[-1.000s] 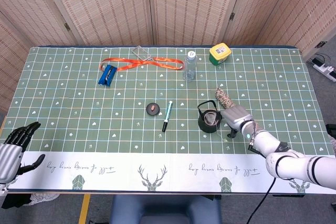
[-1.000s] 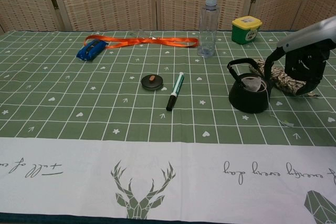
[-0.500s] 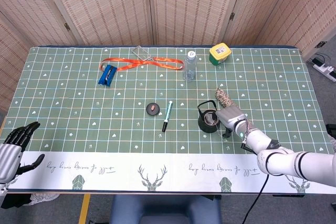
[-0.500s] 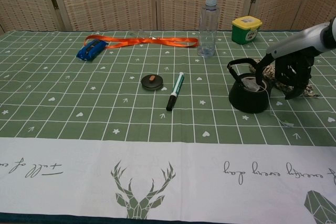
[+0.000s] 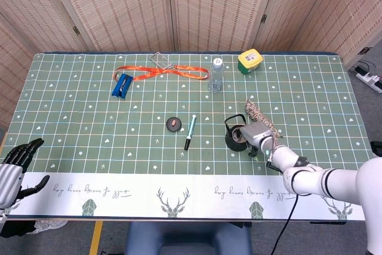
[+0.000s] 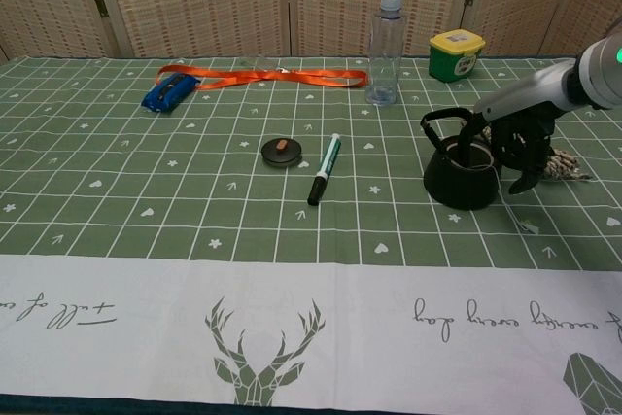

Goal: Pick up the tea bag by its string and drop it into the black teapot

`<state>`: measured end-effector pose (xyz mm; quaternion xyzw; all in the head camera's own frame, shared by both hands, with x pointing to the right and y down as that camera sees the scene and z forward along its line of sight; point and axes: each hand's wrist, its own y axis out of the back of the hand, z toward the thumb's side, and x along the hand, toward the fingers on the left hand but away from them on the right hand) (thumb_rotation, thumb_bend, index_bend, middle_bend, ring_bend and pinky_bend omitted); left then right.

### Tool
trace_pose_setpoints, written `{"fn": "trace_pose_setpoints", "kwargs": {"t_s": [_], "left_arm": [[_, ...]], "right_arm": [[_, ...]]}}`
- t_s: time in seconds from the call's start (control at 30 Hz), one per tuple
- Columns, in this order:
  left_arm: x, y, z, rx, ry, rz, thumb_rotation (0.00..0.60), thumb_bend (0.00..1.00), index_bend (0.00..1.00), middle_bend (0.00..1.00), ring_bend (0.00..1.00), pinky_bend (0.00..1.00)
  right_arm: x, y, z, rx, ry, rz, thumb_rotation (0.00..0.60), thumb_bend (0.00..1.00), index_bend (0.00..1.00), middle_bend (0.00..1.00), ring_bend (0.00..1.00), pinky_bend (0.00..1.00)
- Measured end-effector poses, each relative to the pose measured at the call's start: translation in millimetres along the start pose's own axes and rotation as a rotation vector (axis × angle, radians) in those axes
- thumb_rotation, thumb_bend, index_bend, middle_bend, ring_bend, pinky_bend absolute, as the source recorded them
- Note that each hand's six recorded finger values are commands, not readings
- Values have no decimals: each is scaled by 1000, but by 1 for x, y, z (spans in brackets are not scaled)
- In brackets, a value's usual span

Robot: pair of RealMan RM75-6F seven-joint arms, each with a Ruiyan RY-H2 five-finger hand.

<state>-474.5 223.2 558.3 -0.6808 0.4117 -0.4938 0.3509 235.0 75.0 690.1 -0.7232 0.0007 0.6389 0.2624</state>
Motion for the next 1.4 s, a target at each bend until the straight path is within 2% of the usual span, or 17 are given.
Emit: {"fn": "trace_pose_setpoints", "kwargs": {"t_s": [0.17,0.3,0.43,0.6,0.7,0.77,0.87,0.93,1.03,1.13,1.27,1.4], "left_arm": [[0,-1,1,9,-1,-2,600,290,53,61,117,133],[0,-2,2,18,-4,-3,600,290,53,61,117,133],[0,-5,4,34,-5,-6,600,289,53,61,117,134],[-1,-9,6,55,-2,-17,600,290,53,61,117,135],[-3,-10,12,45,-9,-22,600,290,53,61,117,135],[-5,-11,15,50,-18,-26,600,290,53,61,117,135],[-8,-13,19,65,-20,-37,600,290,53,61,117,136],[-9,-16,21,76,-21,-48,600,290,53,61,117,137],[-10,-18,26,83,-34,-56,600,289,53,61,117,138],[-11,-16,32,83,-60,-49,600,290,53,61,117,138],[-14,-16,35,89,-79,-42,600,290,53,61,117,138],[-14,-18,33,110,-63,-47,600,289,53,61,117,139]], "right_arm": [[24,7,-10,-18,-4,-44,600,286,245,705,600,591],[56,10,-23,-26,-7,-105,600,286,227,619,563,565],[98,10,-46,-38,-30,-225,600,285,105,400,439,404],[150,5,-86,-79,-112,-433,600,286,72,228,287,217],[187,-7,-113,-111,-188,-576,600,286,71,133,202,134],[215,-24,-130,-137,-250,-663,600,286,69,79,155,91],[257,-63,-152,-187,-340,-771,600,286,68,38,111,32],[273,-86,-159,-221,-373,-818,600,285,68,35,98,5],[284,-114,-168,-267,-386,-868,600,286,68,22,82,0],[285,-127,-175,-320,-368,-885,600,285,68,16,74,0],[279,-133,-178,-357,-352,-875,600,285,68,16,69,0],[271,-133,-173,-355,-317,-843,600,286,68,16,70,0]]}}
